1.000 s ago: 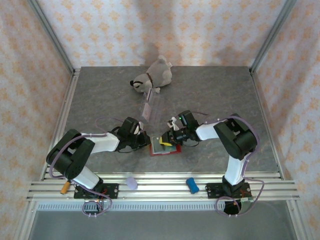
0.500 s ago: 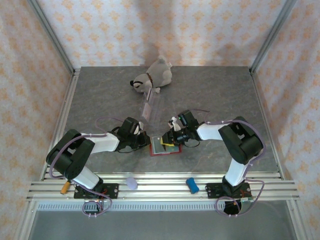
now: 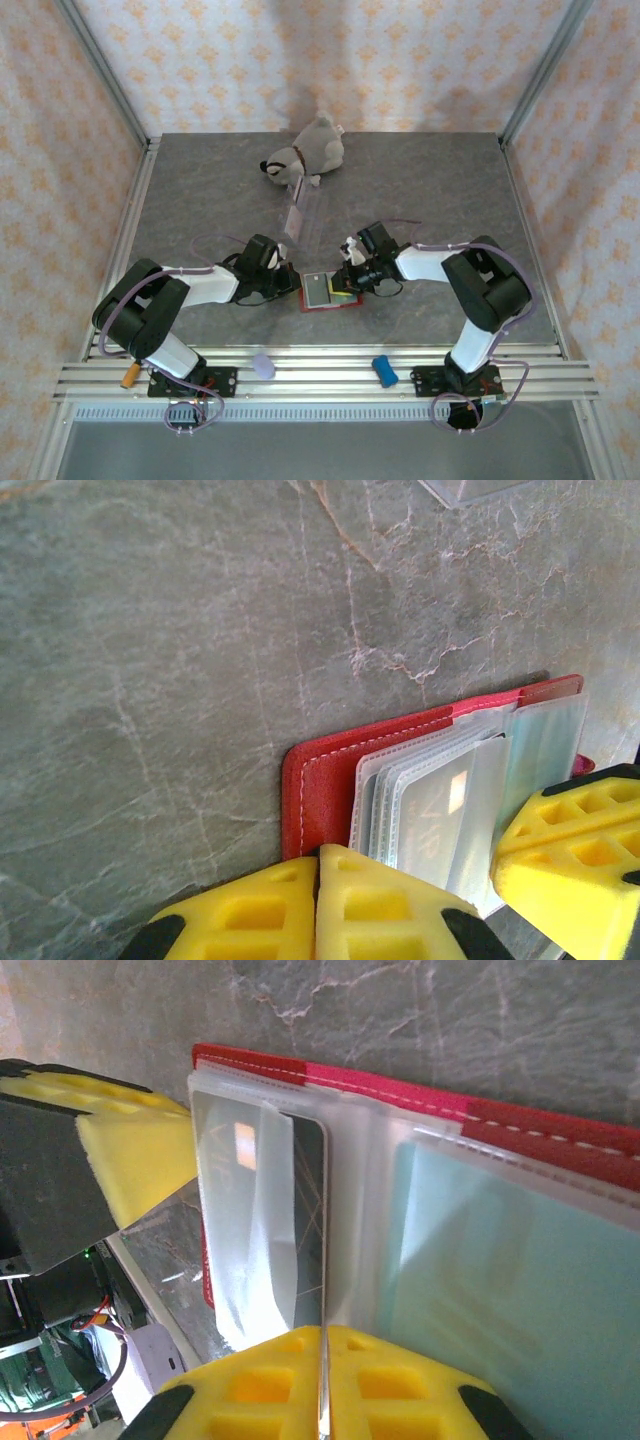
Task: Put the credit cards into the card holder
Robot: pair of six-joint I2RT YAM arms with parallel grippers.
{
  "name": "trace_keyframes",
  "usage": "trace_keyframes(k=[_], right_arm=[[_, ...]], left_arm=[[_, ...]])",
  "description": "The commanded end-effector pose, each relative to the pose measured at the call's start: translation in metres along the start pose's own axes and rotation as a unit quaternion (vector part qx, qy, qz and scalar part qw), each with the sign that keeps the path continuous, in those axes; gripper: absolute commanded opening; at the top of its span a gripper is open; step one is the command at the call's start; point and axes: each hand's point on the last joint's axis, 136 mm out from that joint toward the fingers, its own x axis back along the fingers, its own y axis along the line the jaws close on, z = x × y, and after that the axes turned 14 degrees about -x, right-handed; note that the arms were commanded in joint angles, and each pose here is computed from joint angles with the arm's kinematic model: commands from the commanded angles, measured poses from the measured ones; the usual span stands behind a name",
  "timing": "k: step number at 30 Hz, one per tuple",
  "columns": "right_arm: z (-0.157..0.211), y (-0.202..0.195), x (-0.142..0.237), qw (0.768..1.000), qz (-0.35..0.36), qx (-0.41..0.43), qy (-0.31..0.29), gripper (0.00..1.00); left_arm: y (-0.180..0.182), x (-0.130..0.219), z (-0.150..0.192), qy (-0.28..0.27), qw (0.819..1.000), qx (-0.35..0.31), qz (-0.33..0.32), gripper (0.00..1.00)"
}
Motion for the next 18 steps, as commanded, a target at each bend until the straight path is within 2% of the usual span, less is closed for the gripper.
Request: trace_keyframes(k=[1, 13, 18], right_arm=[[-0.003, 0.003, -0.005, 1.0, -0.002, -0.002, 0.001, 0.07], [-0.002, 0.017, -0.015, 1.0, -0.01, 0.008, 0.009, 0.05], [0.002, 0.012, -0.003, 0.999, 0.02, 0.027, -0.008, 0.16]], left_arm=[[0.029, -0.004, 0.011, 0.012, 0.999, 0.014, -0.051, 0.08], [0.031, 0.002, 0.007, 0.015, 0.998, 0.007, -0.065, 0.09], [0.035, 0.019, -0.001, -0.005, 0.996, -0.008, -0.084, 0.12]])
